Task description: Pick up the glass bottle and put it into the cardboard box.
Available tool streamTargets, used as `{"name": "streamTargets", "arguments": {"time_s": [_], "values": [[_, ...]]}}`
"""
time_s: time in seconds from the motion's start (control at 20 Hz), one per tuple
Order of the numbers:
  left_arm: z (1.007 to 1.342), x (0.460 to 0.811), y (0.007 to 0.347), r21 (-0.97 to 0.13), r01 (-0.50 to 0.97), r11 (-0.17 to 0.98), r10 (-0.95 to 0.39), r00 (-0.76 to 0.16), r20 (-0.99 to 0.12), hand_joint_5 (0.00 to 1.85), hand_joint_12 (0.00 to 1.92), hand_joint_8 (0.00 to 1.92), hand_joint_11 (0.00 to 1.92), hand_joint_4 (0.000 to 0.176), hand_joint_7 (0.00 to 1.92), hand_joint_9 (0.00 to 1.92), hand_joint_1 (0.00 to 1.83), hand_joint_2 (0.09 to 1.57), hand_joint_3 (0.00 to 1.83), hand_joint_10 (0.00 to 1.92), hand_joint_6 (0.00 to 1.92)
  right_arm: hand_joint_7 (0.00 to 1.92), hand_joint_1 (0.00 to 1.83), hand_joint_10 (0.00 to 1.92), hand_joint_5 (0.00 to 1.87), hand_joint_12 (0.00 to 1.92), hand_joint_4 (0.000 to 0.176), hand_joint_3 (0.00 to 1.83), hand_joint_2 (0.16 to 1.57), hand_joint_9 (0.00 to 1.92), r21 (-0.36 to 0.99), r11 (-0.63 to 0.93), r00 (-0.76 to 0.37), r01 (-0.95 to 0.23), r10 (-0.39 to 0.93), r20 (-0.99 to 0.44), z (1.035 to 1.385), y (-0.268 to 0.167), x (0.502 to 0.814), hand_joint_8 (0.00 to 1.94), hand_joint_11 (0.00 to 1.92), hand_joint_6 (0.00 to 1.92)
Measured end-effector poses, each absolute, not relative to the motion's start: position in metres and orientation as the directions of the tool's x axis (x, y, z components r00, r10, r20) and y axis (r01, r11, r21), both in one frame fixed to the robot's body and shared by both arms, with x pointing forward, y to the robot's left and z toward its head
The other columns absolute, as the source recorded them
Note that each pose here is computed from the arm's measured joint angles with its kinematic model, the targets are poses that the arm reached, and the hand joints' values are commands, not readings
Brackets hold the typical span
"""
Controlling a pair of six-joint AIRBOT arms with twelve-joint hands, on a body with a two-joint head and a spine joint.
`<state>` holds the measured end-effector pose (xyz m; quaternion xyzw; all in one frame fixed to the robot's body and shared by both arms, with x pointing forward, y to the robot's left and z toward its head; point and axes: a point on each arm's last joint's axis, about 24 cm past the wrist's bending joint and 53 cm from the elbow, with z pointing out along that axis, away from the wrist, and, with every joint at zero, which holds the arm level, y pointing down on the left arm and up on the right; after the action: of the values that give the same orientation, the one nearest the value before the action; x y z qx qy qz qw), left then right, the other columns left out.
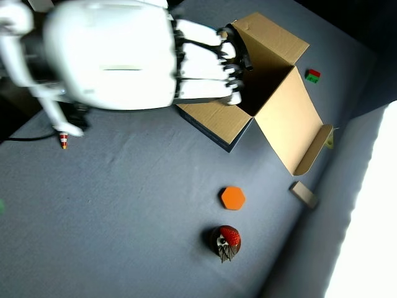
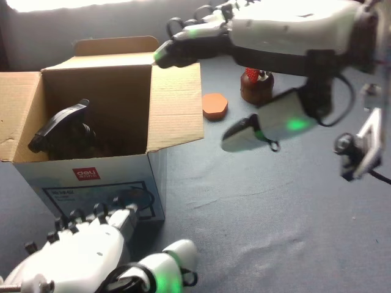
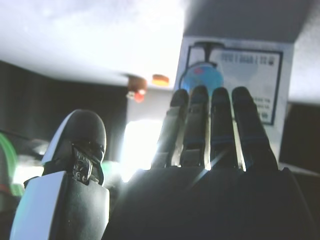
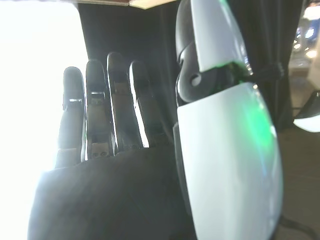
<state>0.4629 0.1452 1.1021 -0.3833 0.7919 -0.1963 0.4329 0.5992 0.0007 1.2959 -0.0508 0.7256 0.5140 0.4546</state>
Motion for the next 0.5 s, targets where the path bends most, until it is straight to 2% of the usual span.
{"name": "streamTargets", "arguments": {"time_s": [0.05, 0.1, 0.15, 0.2, 0.25, 0.3, 0.35, 0.4, 0.45, 0.5], "values": [[1.108, 0.465, 0.142, -0.652, -0.426, 0.627, -0.779, -0.327, -0.536, 0.10, 0.00, 0.02, 0.00, 0.000, 0.11, 0.02, 0.00, 1.26, 0.00, 0.01, 0.02, 0.43, 0.87, 0.60, 0.26, 0.82, 0.000, 0.00, 1.02, 0.15, 0.717, 0.467, -0.600, -0.517, 0.400, -0.693, 1.291, -0.003, 0.599, 0.05, 0.00, 0.30], [1.118, 0.469, 0.139, -0.662, -0.409, 0.628, -0.778, -0.320, -0.541, 0.14, 0.00, 0.01, 0.00, 0.000, 0.15, 0.04, 0.00, 1.27, 0.00, 0.01, 0.02, 0.45, 0.74, 0.62, 0.29, 0.92, 0.000, 0.01, 1.06, 0.16, 0.721, 0.487, -0.618, -0.493, 0.387, -0.684, 1.282, -0.007, 0.597, 0.05, 0.00, 0.32], [1.127, 0.472, 0.136, -0.668, -0.394, 0.631, -0.776, -0.314, -0.547, 0.25, 0.01, 0.01, 0.01, 0.000, 0.23, 0.12, 0.00, 1.27, 0.00, 0.02, 0.03, 0.53, 0.54, 0.73, 0.35, 1.17, 0.000, 0.03, 1.14, 0.20, 0.709, 0.519, -0.635, -0.478, 0.354, -0.687, 1.270, -0.010, 0.596, 0.08, 0.00, 0.42], [1.134, 0.474, 0.134, -0.676, -0.384, 0.629, -0.777, -0.307, -0.549, 0.25, 0.01, 0.01, 0.01, 0.000, 0.23, 0.12, 0.00, 1.27, 0.00, 0.02, 0.03, 0.53, 0.54, 0.73, 0.35, 1.17, 0.000, 0.03, 1.14, 0.20, 0.704, 0.538, -0.649, -0.463, 0.335, -0.683, 1.262, -0.012, 0.595, 0.08, 0.00, 0.42], [1.143, 0.476, 0.129, -0.678, -0.371, 0.634, -0.773, -0.308, -0.554, 0.36, 0.30, 0.01, 0.00, 0.000, 0.37, 0.24, 0.00, 1.28, 0.00, 0.01, 0.01, 0.61, 0.48, 1.03, 0.39, 1.60, 0.000, 0.03, 1.20, 0.28, 0.705, 0.563, -0.677, -0.432, 0.314, -0.665, 1.252, -0.016, 0.591, 0.25, 0.00, 0.81], [1.148, 0.478, 0.128, -0.676, -0.365, 0.640, -0.768, -0.311, -0.559, 0.36, 0.30, 0.01, 0.00, 0.000, 0.37, 0.24, 0.00, 1.28, 0.00, 0.01, 0.01, 0.61, 0.48, 1.03, 0.39, 1.60, 0.000, 0.03, 1.20, 0.28, 0.720, 0.564, -0.695, -0.405, 0.321, -0.643, 1.248, -0.018, 0.589, 0.25, 0.00, 0.81], [1.158, 0.481, 0.126, -0.675, -0.351, 0.649, -0.761, -0.308, -0.571, 0.48, 0.69, 0.03, 0.00, 0.000, 0.51, 0.37, 0.00, 1.29, 0.00, 0.04, 0.04, 0.54, 0.48, 1.30, 0.41, 1.82, 0.000, 0.03, 1.25, 0.40, 0.746, 0.560, -0.722, -0.359, 0.340, -0.603, 1.243, -0.023, 0.584, 0.78, 0.07, 1.11], [1.165, 0.484, 0.125, -0.678, -0.338, 0.652, -0.758, -0.299, -0.580, 0.48, 0.69, 0.03, 0.00, 0.000, 0.51, 0.37, 0.00, 1.29, 0.00, 0.04, 0.04, 0.54, 0.48, 1.30, 0.41, 1.82, 0.000, 0.03, 1.25, 0.40, 0.754, 0.563, -0.733, -0.339, 0.344, -0.586, 1.240, -0.025, 0.581, 0.78, 0.07, 1.11], [1.172, 0.487, 0.123, -0.691, -0.327, 0.644, -0.765, -0.287, -0.577, 0.63, 1.21, 0.07, 0.00, 0.000, 0.69, 0.53, 0.00, 1.33, 0.00, 0.09, 0.08, 0.61, 0.50, 1.46, 0.49, 1.91, 0.000, 0.03, 1.27, 0.51, 0.762, 0.565, -0.744, -0.317, 0.349, -0.569, 1.236, -0.027, 0.580, 1.12, 0.26, 1.27], [1.176, 0.489, 0.123, -0.697, -0.325, 0.640, -0.769, -0.280, -0.575, 0.63, 1.21, 0.07, 0.00, 0.000, 0.69, 0.53, 0.00, 1.33, 0.00, 0.09, 0.08, 0.61, 0.50, 1.46, 0.49, 1.91, 0.000, 0.03, 1.27, 0.51, 0.770, 0.565, -0.754, -0.297, 0.356, -0.552, 1.233, -0.028, 0.579, 1.12, 0.26, 1.27]]}}
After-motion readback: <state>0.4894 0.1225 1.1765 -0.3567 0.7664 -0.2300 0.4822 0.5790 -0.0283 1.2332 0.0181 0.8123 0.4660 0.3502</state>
